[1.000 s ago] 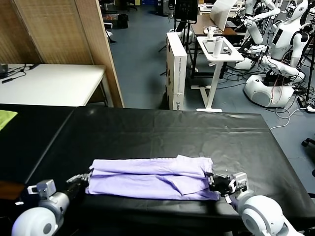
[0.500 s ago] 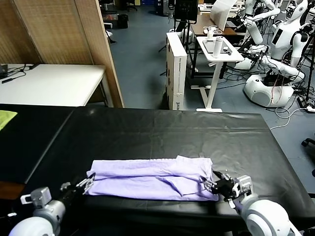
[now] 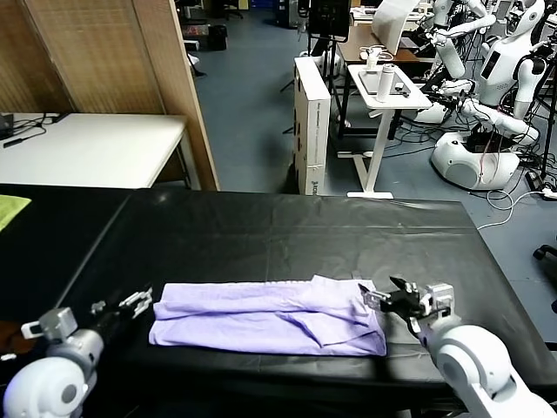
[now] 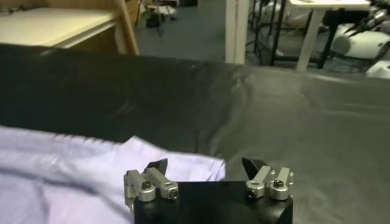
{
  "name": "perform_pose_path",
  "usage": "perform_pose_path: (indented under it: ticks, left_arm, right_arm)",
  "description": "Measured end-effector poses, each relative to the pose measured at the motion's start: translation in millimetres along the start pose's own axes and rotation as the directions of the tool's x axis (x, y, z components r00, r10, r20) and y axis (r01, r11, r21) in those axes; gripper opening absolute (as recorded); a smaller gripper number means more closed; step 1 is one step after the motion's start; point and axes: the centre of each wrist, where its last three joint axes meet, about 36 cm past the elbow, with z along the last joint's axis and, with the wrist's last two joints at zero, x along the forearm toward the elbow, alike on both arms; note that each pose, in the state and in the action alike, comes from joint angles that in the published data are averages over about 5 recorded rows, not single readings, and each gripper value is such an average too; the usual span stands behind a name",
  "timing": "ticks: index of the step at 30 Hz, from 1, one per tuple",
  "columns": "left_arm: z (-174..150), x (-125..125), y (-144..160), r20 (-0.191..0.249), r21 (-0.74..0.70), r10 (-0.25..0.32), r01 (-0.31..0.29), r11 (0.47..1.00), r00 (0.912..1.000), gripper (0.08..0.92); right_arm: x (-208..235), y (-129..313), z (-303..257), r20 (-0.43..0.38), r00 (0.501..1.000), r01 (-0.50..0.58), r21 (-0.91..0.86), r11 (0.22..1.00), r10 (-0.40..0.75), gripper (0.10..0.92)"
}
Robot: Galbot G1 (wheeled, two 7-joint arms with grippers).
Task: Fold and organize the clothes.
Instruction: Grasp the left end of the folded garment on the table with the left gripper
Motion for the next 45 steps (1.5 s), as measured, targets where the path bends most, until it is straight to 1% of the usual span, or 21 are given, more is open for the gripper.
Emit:
perform_pose_path:
  ticks: [3, 5, 11, 17, 20, 21, 23, 28, 29, 31, 32, 34, 37, 39, 40, 45]
  left_arm:
    - [4, -12, -4, -0.015, 0.009, 0.021, -0.021, 1.0, 0.9997, 0.907]
    - [8, -17, -7, -0.029, 0.013, 0.032, -0.031, 0.999, 0.9991, 0.907]
    - [18, -26, -9, -0.059, 0.016, 0.048, -0.047, 0.999, 0.9971, 0.907]
    - [21, -32, -8, -0.068, 0.017, 0.05, -0.049, 0.999, 0.9964, 0.907]
    - [22, -34, -8, -0.072, 0.02, 0.051, -0.049, 0.999, 0.9962, 0.881]
    - [23, -35, -8, -0.074, 0.022, 0.052, -0.05, 0.999, 0.9959, 0.857]
    - [25, -35, -10, -0.079, 0.025, 0.056, -0.054, 0.998, 0.9953, 0.776]
    - [31, -37, -14, -0.092, 0.032, 0.064, -0.061, 0.998, 0.9937, 0.518]
    - [32, -38, -14, -0.094, 0.033, 0.064, -0.061, 0.998, 0.9936, 0.479]
    - [33, -38, -15, -0.095, 0.035, 0.064, -0.061, 0.998, 0.9934, 0.382]
    - [33, -38, -15, -0.095, 0.035, 0.065, -0.062, 0.998, 0.9934, 0.343]
    - [33, -39, -15, -0.094, 0.035, 0.065, -0.062, 0.997, 0.9935, 0.264]
    - [32, -39, -15, -0.09, 0.034, 0.066, -0.063, 0.997, 0.9937, 0.197]
    - [31, -40, -15, -0.087, 0.033, 0.067, -0.064, 0.997, 0.9939, 0.168]
    - [31, -40, -16, -0.086, 0.033, 0.067, -0.064, 0.997, 0.994, 0.157]
    - [29, -43, -17, -0.079, 0.032, 0.073, -0.071, 0.997, 0.9942, 0.152]
  right_arm:
    - [-8, -2, 3, -0.012, 1.0, -0.005, -0.013, 1.0, 0.004, 0.901]
    - [-12, -2, 5, -0.02, 1.0, -0.008, -0.02, 1.0, 0.008, 0.88]
    - [-22, -1, 14, -0.044, 0.999, -0.014, -0.033, 0.999, 0.012, 0.761]
    - [-28, 2, 19, -0.055, 0.998, -0.011, -0.046, 0.999, 0.008, 0.733]
    - [-30, 2, 20, -0.058, 0.998, -0.012, -0.049, 0.999, 0.009, 0.718]
    - [-30, 2, 20, -0.059, 0.998, -0.013, -0.049, 0.999, 0.01, 0.711]
    - [-31, 1, 21, -0.061, 0.998, -0.013, -0.051, 0.999, 0.01, 0.695]
    - [-32, 2, 23, -0.063, 0.998, -0.011, -0.054, 0.998, 0.008, 0.651]
    - [-32, 2, 23, -0.064, 0.998, -0.01, -0.054, 0.998, 0.007, 0.638]
    - [-32, 3, 24, -0.065, 0.998, -0.007, -0.054, 0.999, 0.003, 0.587]
    - [-32, 3, 24, -0.065, 0.998, -0.005, -0.054, 0.999, 0.002, 0.547]
    - [-32, 3, 25, -0.066, 0.998, -0.001, -0.054, 0.999, -0.002, 0.444]
    - [-32, 5, 26, -0.065, 0.998, 0.003, -0.057, 0.998, -0.007, 0.258]
    - [-32, 6, 26, -0.064, 0.998, 0.003, -0.058, 0.998, -0.006, 0.18]
    - [-32, 6, 26, -0.063, 0.998, 0.001, -0.058, 0.998, -0.005, 0.162]
    - [-32, 6, 27, -0.058, 0.998, -0.014, -0.066, 0.998, 0.01, 0.16]
